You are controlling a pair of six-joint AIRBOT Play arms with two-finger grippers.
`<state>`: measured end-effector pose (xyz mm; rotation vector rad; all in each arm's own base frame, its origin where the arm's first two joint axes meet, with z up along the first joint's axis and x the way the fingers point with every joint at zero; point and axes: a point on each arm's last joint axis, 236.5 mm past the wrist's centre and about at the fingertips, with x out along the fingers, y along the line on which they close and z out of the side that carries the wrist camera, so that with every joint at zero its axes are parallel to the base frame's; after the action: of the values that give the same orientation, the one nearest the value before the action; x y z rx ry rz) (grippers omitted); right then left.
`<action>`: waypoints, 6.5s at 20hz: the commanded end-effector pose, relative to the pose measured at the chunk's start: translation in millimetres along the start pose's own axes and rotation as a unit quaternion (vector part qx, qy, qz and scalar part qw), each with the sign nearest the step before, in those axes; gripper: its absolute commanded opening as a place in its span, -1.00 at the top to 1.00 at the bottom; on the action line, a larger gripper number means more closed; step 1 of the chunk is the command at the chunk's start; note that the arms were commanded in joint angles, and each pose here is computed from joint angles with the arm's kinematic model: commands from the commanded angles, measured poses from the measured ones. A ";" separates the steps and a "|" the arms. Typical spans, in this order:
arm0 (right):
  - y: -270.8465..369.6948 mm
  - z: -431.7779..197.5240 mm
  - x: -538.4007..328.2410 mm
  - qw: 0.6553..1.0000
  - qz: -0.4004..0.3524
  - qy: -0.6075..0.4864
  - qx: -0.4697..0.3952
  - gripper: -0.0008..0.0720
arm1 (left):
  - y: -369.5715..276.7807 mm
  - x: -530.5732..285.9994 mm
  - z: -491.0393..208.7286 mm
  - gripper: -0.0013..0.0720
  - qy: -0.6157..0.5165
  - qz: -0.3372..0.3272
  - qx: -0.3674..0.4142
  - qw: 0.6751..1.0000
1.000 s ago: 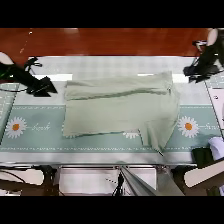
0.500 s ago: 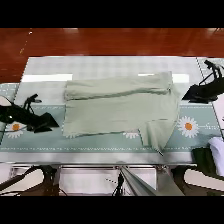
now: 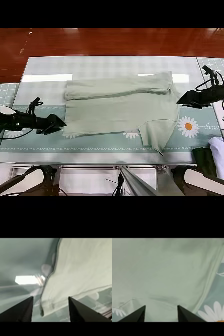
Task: Fold the shirts.
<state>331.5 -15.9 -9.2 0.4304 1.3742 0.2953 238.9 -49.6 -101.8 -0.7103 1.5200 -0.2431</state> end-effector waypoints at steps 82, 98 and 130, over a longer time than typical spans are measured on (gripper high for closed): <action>-63.0 135.1 63.6 0.964 0.054 -0.145 0.218 -0.66 | -131.2 -75.5 235.4 -0.26 -0.128 -0.061 0.124 0.982; 49.2 143.7 63.8 0.985 0.069 -0.153 0.047 0.87 | -202.1 -65.6 209.2 0.91 -0.096 -0.161 0.150 0.971; 156.6 -9.6 -167.6 0.957 -0.101 -0.266 -0.054 0.87 | -406.8 205.9 -67.4 0.92 0.080 -0.181 0.322 0.926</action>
<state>299.8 50.3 208.2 0.2478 0.8590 0.0796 277.9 -513.9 -31.9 -0.4362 1.3684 -1.1032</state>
